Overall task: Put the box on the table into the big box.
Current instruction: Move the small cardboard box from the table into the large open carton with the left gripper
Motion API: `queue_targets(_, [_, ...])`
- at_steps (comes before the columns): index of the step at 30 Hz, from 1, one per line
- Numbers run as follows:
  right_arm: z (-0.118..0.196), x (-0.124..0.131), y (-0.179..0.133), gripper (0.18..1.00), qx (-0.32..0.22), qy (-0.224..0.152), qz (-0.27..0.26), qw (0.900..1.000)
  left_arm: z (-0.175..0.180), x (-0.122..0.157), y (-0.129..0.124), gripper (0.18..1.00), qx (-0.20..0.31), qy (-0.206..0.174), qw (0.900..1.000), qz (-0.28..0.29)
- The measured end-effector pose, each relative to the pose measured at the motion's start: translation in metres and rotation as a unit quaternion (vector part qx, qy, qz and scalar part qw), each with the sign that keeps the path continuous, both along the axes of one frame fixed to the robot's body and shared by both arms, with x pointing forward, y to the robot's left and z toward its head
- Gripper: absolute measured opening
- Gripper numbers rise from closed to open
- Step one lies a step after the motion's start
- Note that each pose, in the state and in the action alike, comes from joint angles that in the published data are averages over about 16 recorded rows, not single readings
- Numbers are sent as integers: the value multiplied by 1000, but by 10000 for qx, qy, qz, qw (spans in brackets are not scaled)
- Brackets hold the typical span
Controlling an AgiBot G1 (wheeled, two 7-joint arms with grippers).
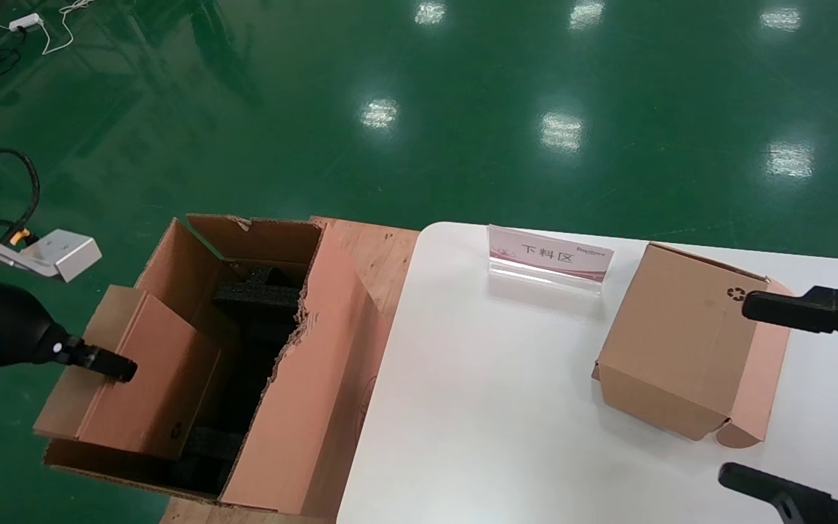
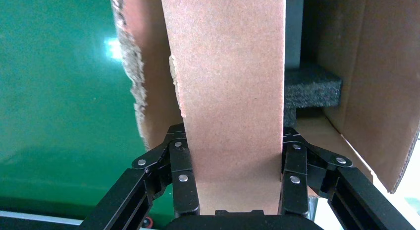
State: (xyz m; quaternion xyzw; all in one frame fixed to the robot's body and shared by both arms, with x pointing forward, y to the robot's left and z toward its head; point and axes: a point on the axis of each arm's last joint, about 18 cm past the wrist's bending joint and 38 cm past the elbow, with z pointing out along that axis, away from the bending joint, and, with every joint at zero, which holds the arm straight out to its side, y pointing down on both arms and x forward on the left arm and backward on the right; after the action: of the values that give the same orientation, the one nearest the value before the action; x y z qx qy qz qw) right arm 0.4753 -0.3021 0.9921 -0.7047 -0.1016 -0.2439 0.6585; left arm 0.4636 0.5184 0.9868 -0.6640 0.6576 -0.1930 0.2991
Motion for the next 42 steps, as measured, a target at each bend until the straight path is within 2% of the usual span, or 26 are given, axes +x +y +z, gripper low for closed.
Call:
queue_targets(16, [0, 0, 0, 995, 0, 0, 0, 10000, 20, 3, 8, 424, 90, -280, 9995, 94])
queue_targets(30, [0, 0, 0, 995, 0, 0, 0, 10000, 2, 4, 27, 423, 157, -288, 9993, 205])
queue_targets(42, [0, 0, 0, 995, 0, 0, 0, 10000, -17, 19, 41, 423, 405, -177, 9987, 253])
